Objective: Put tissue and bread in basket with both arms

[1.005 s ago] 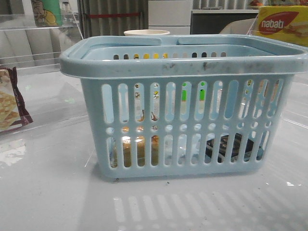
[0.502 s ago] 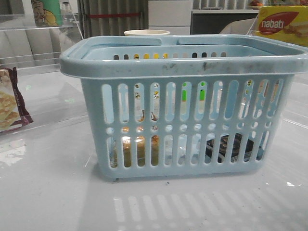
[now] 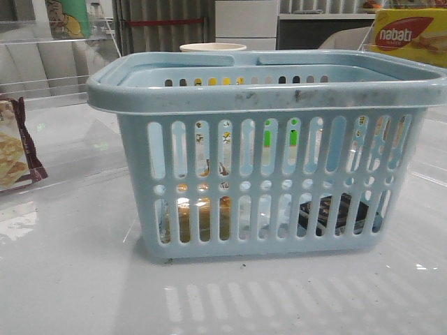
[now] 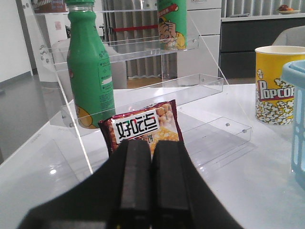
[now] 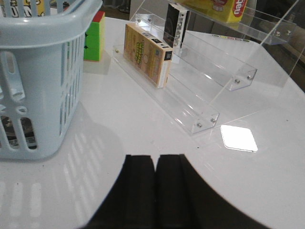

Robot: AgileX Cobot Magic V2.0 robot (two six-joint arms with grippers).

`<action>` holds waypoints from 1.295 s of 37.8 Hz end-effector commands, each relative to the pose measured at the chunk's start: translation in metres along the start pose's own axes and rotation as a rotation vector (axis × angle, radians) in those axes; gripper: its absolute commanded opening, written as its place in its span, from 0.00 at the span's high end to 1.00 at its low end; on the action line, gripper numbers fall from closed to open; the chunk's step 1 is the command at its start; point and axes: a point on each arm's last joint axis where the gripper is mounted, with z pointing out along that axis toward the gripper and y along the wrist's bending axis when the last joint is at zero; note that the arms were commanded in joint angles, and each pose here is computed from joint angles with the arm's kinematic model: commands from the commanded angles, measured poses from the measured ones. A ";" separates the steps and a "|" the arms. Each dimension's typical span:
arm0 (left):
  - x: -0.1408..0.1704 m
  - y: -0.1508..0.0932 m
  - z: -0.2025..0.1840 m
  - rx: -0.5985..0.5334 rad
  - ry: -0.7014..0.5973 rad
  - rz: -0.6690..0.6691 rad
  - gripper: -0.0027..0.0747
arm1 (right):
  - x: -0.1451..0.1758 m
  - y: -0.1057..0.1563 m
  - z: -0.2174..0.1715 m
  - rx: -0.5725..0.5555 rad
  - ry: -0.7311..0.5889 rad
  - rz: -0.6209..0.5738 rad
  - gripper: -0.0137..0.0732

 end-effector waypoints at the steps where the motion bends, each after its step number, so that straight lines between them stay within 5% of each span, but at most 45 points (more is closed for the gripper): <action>1: -0.010 0.002 -0.002 -0.018 -0.107 -0.018 0.85 | -0.011 -0.002 -0.002 0.033 -0.161 0.010 0.78; 22: -0.010 0.002 -0.002 -0.017 -0.105 -0.018 0.85 | -0.026 -0.004 -0.006 0.043 -0.331 0.051 0.78; 49: -0.010 0.002 -0.002 -0.017 -0.105 -0.018 0.85 | -0.026 -0.004 -0.006 0.039 -0.335 0.074 0.78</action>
